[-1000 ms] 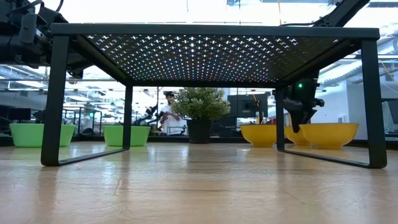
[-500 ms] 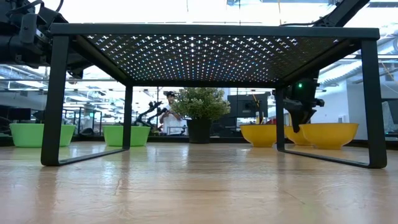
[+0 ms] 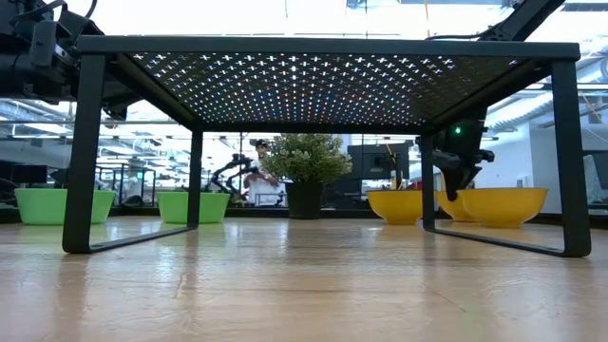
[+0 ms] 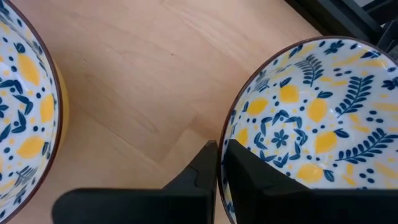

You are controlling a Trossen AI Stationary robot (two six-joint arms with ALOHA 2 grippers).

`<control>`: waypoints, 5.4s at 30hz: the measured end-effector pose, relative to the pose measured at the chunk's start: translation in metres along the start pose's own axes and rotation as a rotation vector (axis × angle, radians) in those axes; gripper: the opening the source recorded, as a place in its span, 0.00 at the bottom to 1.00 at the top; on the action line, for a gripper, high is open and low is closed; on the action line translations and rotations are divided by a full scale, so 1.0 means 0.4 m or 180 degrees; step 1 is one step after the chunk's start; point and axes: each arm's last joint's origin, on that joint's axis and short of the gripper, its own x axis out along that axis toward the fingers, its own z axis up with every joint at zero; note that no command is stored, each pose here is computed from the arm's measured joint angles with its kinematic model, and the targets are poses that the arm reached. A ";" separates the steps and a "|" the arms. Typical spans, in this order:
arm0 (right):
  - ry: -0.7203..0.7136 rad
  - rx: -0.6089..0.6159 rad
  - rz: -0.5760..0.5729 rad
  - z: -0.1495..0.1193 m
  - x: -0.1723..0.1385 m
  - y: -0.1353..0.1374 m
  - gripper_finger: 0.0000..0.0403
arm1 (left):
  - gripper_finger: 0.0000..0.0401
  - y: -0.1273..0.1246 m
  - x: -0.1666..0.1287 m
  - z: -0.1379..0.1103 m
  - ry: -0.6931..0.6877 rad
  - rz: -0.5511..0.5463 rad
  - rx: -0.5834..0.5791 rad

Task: Pick & Place Mini bowls
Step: Put the top right white patterned bowl on the shelf

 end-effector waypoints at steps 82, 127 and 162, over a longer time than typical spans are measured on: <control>-0.1865 -0.1328 0.0919 -0.049 -0.289 0.280 0.00 | 0.25 0.000 0.000 0.000 -0.0001 0.0001 0.0000; -0.1163 -0.2075 0.0783 -0.149 -0.647 0.613 0.00 | 0.25 0.000 0.000 0.000 0.0000 0.0001 0.0000; -0.0795 -0.2601 0.0158 -0.250 -0.560 0.703 0.00 | 0.25 0.000 0.000 0.000 0.0000 0.0000 0.0000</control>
